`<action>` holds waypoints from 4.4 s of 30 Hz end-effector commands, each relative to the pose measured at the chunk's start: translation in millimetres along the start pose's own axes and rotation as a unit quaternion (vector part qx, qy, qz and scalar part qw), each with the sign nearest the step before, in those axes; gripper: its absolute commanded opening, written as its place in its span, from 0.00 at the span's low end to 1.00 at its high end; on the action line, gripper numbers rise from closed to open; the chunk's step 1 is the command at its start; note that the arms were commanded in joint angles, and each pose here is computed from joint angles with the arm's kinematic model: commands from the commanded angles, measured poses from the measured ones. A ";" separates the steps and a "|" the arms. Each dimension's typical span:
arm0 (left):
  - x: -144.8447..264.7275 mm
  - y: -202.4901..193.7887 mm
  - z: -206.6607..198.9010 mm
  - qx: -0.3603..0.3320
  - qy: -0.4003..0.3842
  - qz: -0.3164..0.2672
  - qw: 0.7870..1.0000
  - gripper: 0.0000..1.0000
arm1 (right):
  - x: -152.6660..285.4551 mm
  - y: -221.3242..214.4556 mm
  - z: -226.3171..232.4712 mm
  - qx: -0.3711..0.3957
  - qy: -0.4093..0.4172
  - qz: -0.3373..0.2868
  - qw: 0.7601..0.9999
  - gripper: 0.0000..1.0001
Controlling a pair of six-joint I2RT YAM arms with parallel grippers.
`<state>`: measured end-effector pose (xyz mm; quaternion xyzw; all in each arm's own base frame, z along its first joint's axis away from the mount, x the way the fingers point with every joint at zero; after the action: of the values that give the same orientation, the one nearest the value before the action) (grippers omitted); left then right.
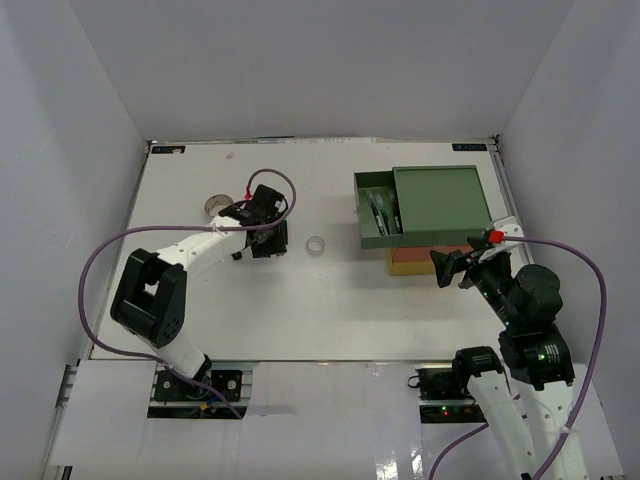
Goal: Sort the stationery into containers
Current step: Pick up the pen from the center of the board, then place the pen in the drawer, then pick up the pen from the center of the board.
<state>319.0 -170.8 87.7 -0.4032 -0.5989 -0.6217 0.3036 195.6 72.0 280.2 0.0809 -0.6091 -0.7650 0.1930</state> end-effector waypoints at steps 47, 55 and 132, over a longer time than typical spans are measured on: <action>-4.3 21.2 8.3 0.034 -0.023 -0.015 0.999 0.08 | 1.8 8.9 0.8 0.018 0.002 -0.030 0.999 0.90; 118.5 99.5 -70.8 0.056 -0.200 -0.161 0.965 0.08 | 2.2 11.2 2.9 0.018 0.006 -0.031 0.999 0.90; -86.6 95.4 150.0 -0.188 -0.013 -0.035 0.982 0.60 | -11.5 -25.3 25.4 0.048 0.097 -0.004 0.994 0.90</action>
<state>447.6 -39.5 34.2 -0.4531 -0.4761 -0.7188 0.2264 188.0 101.7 251.5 0.1444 -0.6182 -0.7290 0.2560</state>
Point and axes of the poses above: each gripper's point midway between its finger pads, its own x axis back along the fingers, its own z axis along the line the jaws close on, y = z × x, the point moved 1 cm from there along x, back along the fingers, and after that the axes turned 15 degrees about -x, right-handed, at the moved point
